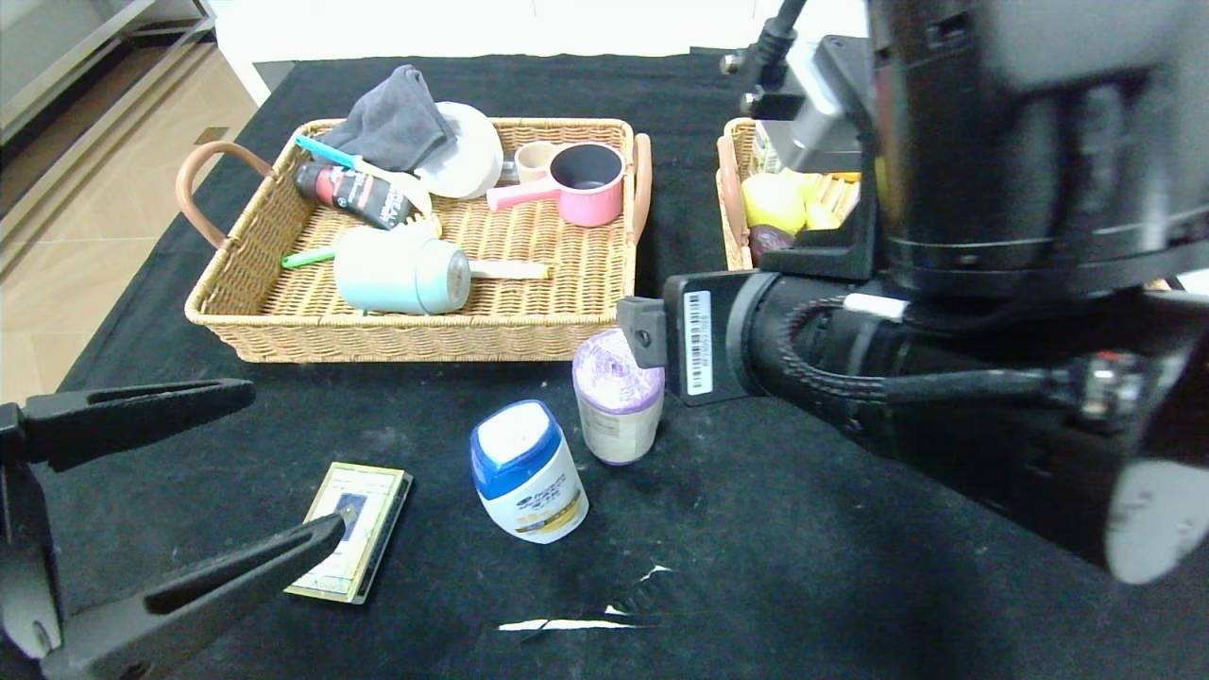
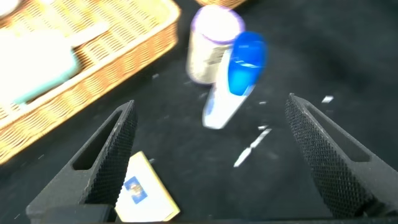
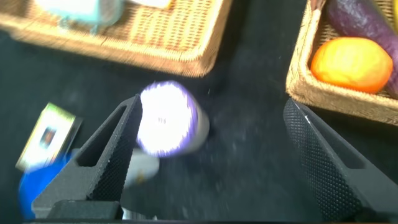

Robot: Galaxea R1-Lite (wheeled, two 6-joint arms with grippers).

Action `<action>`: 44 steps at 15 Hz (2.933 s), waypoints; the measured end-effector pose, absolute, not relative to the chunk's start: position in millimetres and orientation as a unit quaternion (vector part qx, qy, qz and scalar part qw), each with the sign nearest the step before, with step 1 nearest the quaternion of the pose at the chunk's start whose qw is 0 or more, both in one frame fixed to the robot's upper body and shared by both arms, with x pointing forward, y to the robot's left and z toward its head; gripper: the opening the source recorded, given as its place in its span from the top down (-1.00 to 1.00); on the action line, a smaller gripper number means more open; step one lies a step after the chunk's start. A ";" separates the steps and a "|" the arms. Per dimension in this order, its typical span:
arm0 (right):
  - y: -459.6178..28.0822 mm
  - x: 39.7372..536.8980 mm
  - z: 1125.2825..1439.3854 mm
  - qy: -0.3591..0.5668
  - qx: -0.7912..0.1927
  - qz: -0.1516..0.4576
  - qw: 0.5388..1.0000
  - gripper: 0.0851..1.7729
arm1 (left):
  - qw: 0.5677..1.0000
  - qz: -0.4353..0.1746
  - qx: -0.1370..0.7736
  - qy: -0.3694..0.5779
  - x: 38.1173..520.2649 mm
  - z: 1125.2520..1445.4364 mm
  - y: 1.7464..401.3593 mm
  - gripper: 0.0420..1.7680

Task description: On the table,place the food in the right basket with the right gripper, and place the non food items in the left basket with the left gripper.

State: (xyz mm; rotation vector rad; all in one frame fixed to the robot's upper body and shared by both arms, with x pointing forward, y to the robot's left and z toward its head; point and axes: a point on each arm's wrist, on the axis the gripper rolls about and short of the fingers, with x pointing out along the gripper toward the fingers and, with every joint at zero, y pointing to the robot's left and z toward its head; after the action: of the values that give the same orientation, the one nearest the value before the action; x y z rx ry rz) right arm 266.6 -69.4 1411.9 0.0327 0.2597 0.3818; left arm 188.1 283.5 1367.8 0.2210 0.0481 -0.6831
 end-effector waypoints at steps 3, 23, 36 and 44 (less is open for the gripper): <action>-113.6 255.1 1416.0 0.139 0.004 0.257 0.956 -0.88 | 0.945 -0.304 0.112 0.042 198.7 1366.3 280.4 -0.94; -226.3 222.7 1370.4 0.055 -0.003 0.355 0.933 -0.91 | 0.910 -0.393 0.120 0.052 187.4 1354.9 267.7 -0.94; -224.1 226.6 1367.7 0.062 -0.007 0.352 0.934 -0.91 | 0.917 -0.367 0.132 0.086 225.1 1327.6 222.7 -0.94; -223.5 224.8 1367.7 0.061 -0.007 0.357 0.932 -0.91 | 0.925 -0.355 0.115 0.078 241.4 1317.0 206.4 -0.94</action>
State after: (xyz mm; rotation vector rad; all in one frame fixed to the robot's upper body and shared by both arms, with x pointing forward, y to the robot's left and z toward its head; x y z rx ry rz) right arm 224.8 -223.5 1367.7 -0.0140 0.1257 0.7300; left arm 241.4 206.4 1317.0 0.2356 0.1593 -0.7276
